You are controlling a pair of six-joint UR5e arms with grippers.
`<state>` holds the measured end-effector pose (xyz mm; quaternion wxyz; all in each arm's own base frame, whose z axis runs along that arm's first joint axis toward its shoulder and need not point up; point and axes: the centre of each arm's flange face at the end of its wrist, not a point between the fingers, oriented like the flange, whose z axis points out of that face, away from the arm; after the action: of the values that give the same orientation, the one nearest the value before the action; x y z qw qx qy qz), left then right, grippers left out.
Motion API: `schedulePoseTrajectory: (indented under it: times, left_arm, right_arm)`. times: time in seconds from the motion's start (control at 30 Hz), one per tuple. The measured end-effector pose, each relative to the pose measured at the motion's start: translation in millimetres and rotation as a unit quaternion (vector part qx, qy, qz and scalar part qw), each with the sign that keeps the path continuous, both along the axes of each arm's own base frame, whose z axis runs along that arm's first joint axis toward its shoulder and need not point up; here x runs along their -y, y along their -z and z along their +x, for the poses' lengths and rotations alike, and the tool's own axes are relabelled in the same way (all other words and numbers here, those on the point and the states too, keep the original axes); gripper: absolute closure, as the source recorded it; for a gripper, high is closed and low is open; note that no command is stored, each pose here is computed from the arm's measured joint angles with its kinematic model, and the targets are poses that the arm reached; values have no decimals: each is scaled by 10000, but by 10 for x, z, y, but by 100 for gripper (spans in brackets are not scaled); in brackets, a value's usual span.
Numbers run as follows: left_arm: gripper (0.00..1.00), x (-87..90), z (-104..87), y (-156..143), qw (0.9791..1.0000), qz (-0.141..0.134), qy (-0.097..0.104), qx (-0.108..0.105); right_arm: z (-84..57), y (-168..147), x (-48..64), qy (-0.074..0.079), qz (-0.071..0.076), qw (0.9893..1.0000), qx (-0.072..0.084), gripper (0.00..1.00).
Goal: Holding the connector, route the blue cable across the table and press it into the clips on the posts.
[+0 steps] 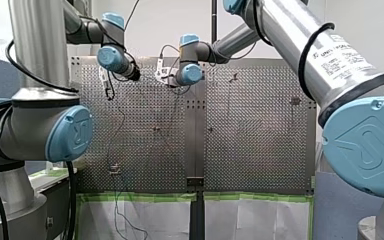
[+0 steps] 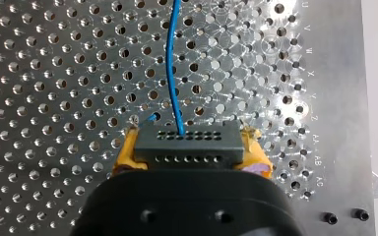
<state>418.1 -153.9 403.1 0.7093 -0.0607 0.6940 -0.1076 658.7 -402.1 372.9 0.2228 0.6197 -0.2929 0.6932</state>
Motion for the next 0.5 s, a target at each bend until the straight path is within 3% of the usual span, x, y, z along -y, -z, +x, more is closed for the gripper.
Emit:
schedulePoseTrajectory:
  times: [0.27,0.5]
  left_arm:
    - [0,13,263,-38,9997,18,-216,138]
    - [0,41,448,37,9996,45,-234,132]
  right_arm:
    - [-7,0,11,9,1,10000,-2,100]
    - [-11,3,19,15,1,10000,-6,100]
